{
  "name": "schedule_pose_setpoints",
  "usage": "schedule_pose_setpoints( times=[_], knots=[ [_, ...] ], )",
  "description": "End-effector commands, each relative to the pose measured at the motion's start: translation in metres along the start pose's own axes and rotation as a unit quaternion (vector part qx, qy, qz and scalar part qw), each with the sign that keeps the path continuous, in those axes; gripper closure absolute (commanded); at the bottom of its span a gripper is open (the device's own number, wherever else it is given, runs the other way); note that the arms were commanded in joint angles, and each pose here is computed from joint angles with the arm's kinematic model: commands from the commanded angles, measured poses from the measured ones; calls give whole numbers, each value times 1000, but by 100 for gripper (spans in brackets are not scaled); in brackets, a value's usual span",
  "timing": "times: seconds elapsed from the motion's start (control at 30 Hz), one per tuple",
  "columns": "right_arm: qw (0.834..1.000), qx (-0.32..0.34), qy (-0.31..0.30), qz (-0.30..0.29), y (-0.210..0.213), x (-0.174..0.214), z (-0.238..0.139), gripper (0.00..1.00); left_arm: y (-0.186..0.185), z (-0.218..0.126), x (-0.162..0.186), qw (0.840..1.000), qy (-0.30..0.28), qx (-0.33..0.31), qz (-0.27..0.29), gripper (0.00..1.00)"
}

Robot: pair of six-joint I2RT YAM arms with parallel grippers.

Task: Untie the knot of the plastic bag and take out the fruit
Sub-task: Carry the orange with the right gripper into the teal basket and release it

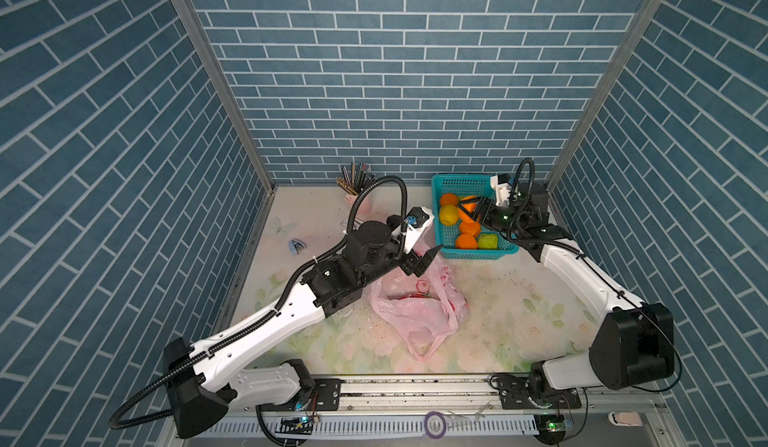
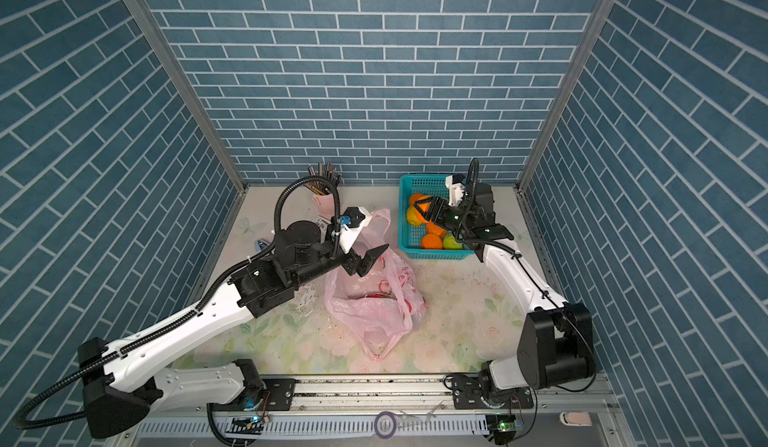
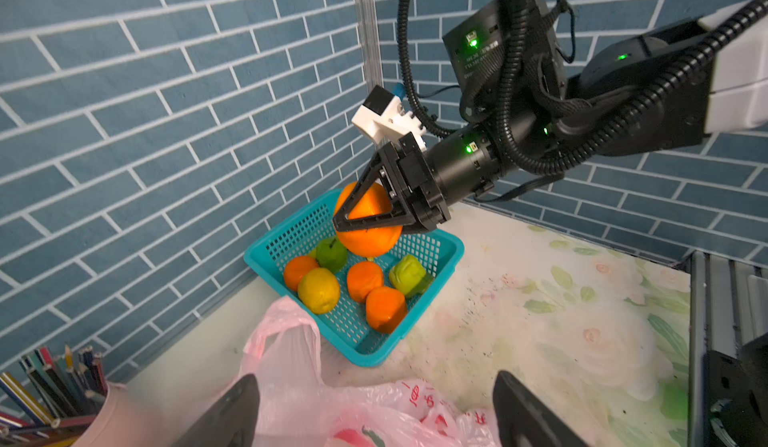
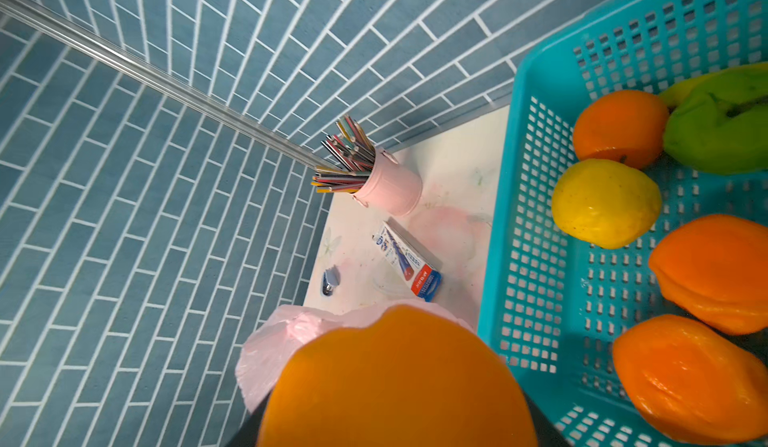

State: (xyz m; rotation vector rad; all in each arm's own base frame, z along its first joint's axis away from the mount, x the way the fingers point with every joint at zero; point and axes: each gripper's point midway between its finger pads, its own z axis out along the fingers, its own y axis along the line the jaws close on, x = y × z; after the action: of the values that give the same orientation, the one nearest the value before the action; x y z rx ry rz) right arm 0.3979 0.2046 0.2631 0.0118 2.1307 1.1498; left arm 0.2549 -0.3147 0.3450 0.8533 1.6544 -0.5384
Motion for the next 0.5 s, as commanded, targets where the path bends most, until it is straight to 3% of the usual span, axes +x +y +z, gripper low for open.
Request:
schedule_pose_setpoints(
  times=[0.0, 0.47],
  knots=[
    [999, 20, 7, -26, -13, -2, 10, 38, 1, -8, 18, 998, 45, -5, -36, 12],
    [994, 67, 89, 15, -85, 32, 75, 37, 2, 2, 67, 992, 118, -18, -48, 12]
  ],
)
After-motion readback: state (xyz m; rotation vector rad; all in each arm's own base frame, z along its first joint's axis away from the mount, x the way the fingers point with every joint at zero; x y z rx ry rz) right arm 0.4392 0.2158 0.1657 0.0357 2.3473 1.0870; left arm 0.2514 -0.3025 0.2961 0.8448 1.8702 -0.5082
